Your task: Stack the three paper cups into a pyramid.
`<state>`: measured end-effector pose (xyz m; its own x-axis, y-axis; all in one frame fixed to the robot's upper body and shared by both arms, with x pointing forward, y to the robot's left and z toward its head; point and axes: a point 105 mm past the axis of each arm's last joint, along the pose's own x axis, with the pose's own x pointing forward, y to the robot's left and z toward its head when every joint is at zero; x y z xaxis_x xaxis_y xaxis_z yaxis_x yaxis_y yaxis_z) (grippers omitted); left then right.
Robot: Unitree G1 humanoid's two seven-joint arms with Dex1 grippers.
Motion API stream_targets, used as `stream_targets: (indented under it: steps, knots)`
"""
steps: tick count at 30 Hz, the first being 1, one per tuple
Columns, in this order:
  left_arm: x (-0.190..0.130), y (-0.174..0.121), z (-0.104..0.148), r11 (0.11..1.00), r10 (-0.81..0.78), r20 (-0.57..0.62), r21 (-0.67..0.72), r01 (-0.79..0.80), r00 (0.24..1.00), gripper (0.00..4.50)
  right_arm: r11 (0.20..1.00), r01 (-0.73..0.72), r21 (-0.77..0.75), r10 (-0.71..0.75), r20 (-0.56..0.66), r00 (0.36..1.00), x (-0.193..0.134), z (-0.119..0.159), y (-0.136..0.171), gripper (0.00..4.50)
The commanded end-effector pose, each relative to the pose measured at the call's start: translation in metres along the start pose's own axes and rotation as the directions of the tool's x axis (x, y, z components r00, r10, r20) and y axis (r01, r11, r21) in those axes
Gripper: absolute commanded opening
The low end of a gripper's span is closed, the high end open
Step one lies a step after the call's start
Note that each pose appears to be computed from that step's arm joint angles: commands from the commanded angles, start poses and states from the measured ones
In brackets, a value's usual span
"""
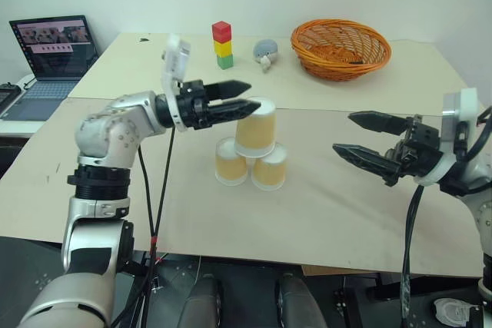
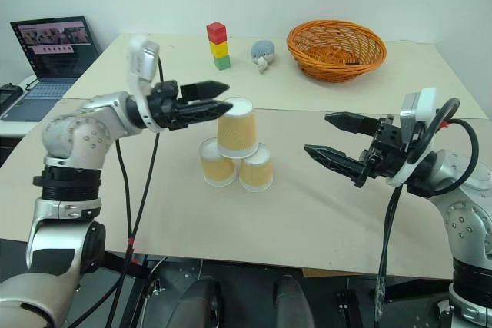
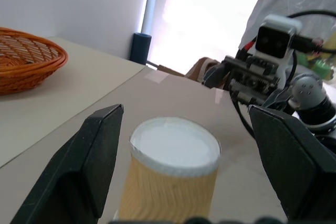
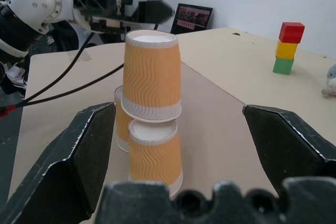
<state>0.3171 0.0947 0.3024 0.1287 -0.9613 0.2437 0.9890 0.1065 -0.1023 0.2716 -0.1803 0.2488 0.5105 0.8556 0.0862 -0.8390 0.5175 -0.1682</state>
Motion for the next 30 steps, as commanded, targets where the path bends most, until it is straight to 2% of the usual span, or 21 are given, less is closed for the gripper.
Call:
stream_targets:
  steps: [1, 5, 8, 11, 14, 16, 17, 25, 30]
  knots:
    - [-0.004, -0.023, 0.031, 0.999, -0.034, 0.072, 0.028, 0.032, 0.997, 4.05, 0.999, -0.011, -0.039, 0.013, 0.038, 0.999, -0.002, 0.015, -0.001, 4.5]
    - [-0.012, -0.02, 0.036, 0.999, 0.04, 0.098, 0.027, -0.043, 0.994, 4.05, 0.999, -0.018, -0.037, 0.019, 0.04, 0.999, 0.0, 0.014, -0.003, 4.5]
    - [-0.03, -0.016, 0.066, 0.986, 0.138, 0.242, 0.052, -0.155, 0.96, 4.05, 0.999, -0.023, -0.038, 0.024, 0.039, 0.999, 0.003, 0.013, -0.004, 4.5]
    - [-0.055, -0.002, 0.083, 0.934, 0.306, 0.374, 0.058, -0.351, 0.875, 4.05, 0.999, -0.006, -0.04, 0.007, 0.039, 0.999, 0.002, 0.011, -0.006, 4.5]
    - [-0.1, 0.035, 0.061, 0.763, 0.606, 0.386, -0.034, -0.646, 0.696, 4.05, 0.997, 0.063, -0.043, -0.062, 0.023, 0.998, -0.006, 0.003, -0.013, 4.5]
    - [-0.127, 0.051, 0.038, 0.651, 0.736, 0.346, -0.127, -0.748, 0.582, 4.05, 0.975, 0.216, -0.046, -0.214, 0.05, 0.976, -0.015, 0.002, -0.034, 4.5]
    - [-0.135, 0.053, 0.029, 0.614, 0.766, 0.338, -0.132, -0.778, 0.547, 4.05, 0.964, 0.263, -0.04, -0.26, 0.064, 0.964, -0.018, 0.002, -0.039, 4.5]
    - [-0.177, 0.059, -0.021, 0.409, 0.894, 0.267, -0.159, -0.898, 0.36, 4.05, 0.889, 0.458, -0.034, -0.457, 0.02, 0.889, -0.051, -0.017, -0.035, 4.5]
    - [-0.183, 0.067, -0.042, 0.353, 0.923, 0.223, -0.166, -0.921, 0.314, 4.05, 0.865, 0.502, -0.005, -0.502, -0.005, 0.865, -0.054, -0.033, -0.026, 4.5]
